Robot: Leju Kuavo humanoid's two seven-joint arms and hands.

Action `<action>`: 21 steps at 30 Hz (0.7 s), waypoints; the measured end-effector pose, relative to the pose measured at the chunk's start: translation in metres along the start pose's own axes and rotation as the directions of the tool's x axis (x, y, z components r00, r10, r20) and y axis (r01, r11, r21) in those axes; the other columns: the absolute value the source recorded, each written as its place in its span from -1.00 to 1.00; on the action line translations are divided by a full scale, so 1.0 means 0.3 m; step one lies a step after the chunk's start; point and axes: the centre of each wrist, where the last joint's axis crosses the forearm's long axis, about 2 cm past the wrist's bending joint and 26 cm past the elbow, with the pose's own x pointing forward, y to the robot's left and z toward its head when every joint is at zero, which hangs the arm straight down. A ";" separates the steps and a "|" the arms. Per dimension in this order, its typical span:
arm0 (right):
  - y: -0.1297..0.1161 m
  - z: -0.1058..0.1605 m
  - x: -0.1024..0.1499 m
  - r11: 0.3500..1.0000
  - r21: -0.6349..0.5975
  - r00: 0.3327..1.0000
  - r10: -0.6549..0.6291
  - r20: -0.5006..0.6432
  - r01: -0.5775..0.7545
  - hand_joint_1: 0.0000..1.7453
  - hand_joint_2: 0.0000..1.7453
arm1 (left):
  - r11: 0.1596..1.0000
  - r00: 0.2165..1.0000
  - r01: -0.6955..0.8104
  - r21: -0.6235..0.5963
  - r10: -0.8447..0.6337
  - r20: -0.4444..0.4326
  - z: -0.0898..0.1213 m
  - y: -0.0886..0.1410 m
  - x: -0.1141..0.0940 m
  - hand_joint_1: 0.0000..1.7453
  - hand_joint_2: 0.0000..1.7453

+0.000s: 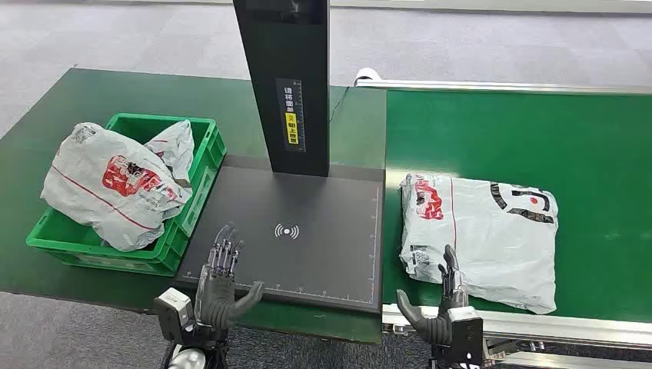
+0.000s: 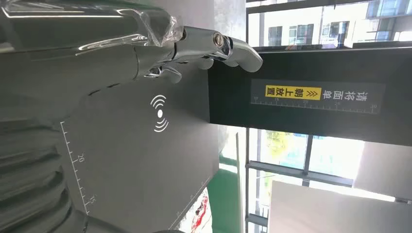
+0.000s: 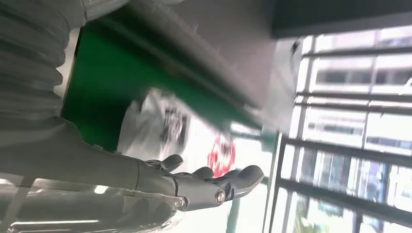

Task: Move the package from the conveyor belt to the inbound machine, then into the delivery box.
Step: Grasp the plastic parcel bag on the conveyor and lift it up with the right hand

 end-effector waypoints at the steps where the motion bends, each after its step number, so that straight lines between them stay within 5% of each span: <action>1: -0.002 -0.001 0.002 0.999 -0.006 0.999 0.040 0.005 -0.040 -1.00 1.00 | 1.000 1.000 0.000 0.000 0.000 -0.001 0.001 0.000 0.000 -1.00 1.00; 5: -0.013 -0.004 0.019 0.955 -0.031 0.955 0.296 0.033 -0.295 -1.00 1.00 | 1.000 1.000 -0.001 0.002 0.001 -0.006 0.009 0.000 -0.002 -1.00 1.00; 10: -0.026 -0.004 0.062 0.774 -0.062 0.773 0.632 0.048 -0.630 -1.00 1.00 | 1.000 1.000 -0.008 -0.005 0.008 -0.011 0.017 -0.001 -0.004 -1.00 1.00; 21: -0.045 0.019 0.078 0.419 -0.058 0.419 0.908 0.015 -0.906 -1.00 1.00 | 1.000 1.000 -0.011 -0.015 0.011 -0.011 0.017 0.000 -0.003 -1.00 1.00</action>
